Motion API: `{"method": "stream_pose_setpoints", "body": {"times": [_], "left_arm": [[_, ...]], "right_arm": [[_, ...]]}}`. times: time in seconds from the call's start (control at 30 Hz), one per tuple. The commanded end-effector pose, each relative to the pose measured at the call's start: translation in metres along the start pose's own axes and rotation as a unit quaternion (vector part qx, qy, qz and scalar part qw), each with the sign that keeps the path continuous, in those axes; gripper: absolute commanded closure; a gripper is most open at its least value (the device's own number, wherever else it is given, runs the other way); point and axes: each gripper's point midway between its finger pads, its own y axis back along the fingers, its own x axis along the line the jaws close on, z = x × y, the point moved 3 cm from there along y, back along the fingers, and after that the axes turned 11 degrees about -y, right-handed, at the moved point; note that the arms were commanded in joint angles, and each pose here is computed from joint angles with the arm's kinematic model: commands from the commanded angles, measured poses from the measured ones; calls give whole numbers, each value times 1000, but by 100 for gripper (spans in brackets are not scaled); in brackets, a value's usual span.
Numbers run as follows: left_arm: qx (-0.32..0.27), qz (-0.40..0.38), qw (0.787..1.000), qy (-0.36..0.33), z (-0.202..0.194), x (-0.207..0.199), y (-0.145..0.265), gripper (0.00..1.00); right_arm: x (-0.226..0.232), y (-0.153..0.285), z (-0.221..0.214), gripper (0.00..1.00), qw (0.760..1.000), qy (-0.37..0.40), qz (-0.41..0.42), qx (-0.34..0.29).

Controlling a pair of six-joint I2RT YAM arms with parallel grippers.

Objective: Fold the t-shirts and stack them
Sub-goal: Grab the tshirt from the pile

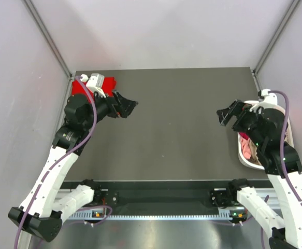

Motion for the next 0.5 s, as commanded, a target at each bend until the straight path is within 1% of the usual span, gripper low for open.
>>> {"method": "stream_pose_setpoints", "body": {"times": [0.0,0.1,0.13,0.17,0.27,0.3,0.33,0.4,0.43,0.47], "left_arm": [[-33,-13,999,-27,22,-7,4,1],[-28,-16,999,-27,19,-7,4,1],[-26,-13,999,-26,17,-6,4,1],[-18,-8,1000,-24,14,-4,2,1],[12,-4,1000,-18,3,1,-4,2],[20,-11,1000,-16,-2,0,-6,3],[27,-20,999,-12,-6,-1,-7,3],[41,-26,999,-2,-16,0,-10,4],[45,-31,999,1,-20,0,-12,4],[50,-33,998,7,-25,0,-14,5]], "right_arm": [[3,6,19,0,999,7,-13,-34],[-8,5,27,0,997,-2,-59,-54],[-16,5,33,0,993,-6,-89,-72],[-23,5,34,1,991,-9,-111,-76],[-42,-1,35,0,980,-8,-179,-83],[-51,-8,30,0,975,-6,-208,-72],[-62,-9,32,0,968,-4,-240,-78],[-78,-17,26,0,954,7,-293,-54],[-92,-16,31,0,940,7,-335,-65],[-100,-16,31,0,931,3,-360,-65]]}}
